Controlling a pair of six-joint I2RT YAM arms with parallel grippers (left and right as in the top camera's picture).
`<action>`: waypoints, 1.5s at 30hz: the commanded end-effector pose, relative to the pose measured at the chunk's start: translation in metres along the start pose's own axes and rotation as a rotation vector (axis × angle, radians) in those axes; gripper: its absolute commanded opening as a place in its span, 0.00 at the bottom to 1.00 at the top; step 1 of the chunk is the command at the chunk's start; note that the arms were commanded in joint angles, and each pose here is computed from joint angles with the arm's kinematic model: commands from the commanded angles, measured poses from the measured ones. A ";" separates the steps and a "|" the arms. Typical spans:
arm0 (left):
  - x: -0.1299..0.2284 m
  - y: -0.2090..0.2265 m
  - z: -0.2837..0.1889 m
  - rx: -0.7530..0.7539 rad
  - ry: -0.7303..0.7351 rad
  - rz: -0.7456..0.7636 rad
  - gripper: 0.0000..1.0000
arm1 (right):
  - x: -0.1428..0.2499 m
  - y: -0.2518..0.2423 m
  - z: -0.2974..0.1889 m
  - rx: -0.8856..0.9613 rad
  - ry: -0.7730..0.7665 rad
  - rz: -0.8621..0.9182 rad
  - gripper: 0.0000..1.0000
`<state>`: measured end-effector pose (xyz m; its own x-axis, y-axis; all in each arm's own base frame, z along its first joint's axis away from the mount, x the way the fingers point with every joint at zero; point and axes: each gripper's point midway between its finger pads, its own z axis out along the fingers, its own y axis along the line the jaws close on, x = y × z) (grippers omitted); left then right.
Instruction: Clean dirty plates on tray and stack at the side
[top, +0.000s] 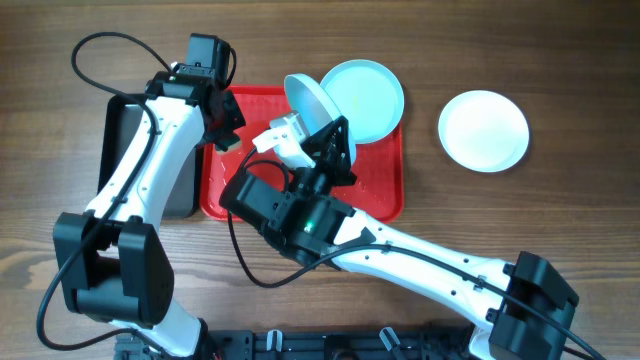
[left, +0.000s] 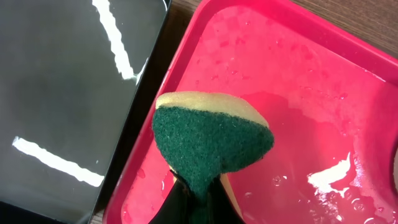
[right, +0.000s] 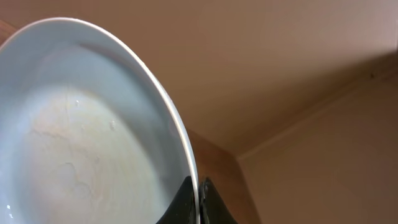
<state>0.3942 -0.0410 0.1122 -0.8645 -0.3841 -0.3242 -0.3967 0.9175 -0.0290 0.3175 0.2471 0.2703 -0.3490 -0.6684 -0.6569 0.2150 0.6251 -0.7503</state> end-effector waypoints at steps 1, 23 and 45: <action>0.002 0.001 0.004 0.000 0.014 -0.021 0.04 | -0.008 -0.015 -0.002 0.039 -0.008 -0.030 0.04; 0.002 0.001 0.004 0.000 0.014 -0.021 0.04 | 0.051 0.080 -0.019 -0.560 0.258 0.103 0.04; 0.002 0.001 0.004 0.000 0.014 -0.021 0.04 | 0.266 -0.092 0.199 -0.511 0.932 0.956 0.04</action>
<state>0.3942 -0.0412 0.1122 -0.8647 -0.3842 -0.3236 -0.3964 0.9176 -0.0299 0.3953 -0.0191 0.1826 -0.7806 0.3631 -0.5087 0.3152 0.9316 0.1811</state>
